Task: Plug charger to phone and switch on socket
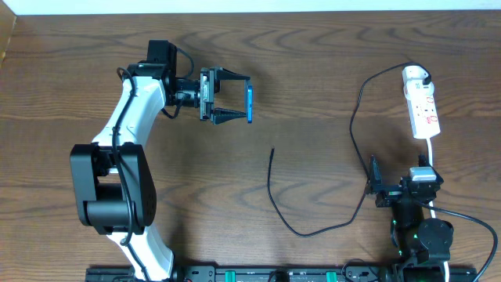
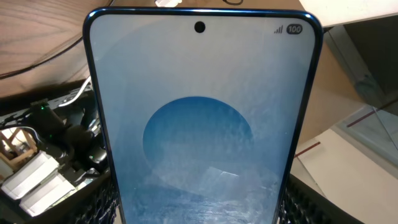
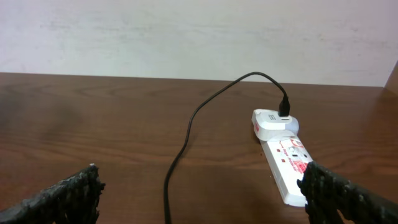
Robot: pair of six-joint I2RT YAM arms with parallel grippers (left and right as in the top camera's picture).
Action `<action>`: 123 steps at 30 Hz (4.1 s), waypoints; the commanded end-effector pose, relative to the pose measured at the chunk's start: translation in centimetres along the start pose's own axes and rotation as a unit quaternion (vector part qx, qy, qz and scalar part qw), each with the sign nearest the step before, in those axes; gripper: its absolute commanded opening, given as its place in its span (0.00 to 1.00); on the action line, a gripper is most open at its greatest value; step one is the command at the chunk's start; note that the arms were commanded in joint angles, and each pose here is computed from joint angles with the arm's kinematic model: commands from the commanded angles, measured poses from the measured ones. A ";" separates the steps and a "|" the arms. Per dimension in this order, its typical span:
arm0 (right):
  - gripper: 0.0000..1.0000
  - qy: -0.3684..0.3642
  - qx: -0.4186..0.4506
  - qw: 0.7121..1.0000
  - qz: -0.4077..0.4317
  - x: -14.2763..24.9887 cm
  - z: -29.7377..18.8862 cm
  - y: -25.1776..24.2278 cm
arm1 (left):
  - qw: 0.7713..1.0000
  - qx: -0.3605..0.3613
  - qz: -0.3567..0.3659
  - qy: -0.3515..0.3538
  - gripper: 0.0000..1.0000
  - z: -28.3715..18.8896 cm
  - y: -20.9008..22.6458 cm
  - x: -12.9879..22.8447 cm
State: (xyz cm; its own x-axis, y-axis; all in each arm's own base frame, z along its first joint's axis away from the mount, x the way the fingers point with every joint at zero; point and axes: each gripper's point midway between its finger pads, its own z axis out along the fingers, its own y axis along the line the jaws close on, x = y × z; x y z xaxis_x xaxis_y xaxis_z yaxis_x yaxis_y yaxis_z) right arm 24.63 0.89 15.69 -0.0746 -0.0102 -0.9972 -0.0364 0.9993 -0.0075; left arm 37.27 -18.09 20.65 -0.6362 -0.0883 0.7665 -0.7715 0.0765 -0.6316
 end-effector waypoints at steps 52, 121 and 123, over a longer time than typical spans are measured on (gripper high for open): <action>0.99 0.001 0.007 1.000 0.007 0.1 0.0 -0.3 | 0.999 0.016 0.023 0.021 0.07 -0.4 -1.3 2.4; 0.99 -0.010 0.009 1.000 0.007 -0.5 0.0 -0.4 | 0.996 -0.027 0.054 -0.061 0.07 -0.5 0.1 -0.5; 0.99 -0.013 0.009 1.000 0.007 -0.6 0.0 -0.3 | 0.996 -0.027 0.054 -0.061 0.07 -0.5 0.1 -0.5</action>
State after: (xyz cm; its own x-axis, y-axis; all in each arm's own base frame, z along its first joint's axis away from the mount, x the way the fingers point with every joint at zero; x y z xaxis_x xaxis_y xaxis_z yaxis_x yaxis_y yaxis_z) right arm 24.66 0.89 16.19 -0.0544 -0.0094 -0.9985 -0.0359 0.9993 -0.0075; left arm 37.79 -17.59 18.19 -0.6617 -0.2156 0.7181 -0.7492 0.1535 -0.6443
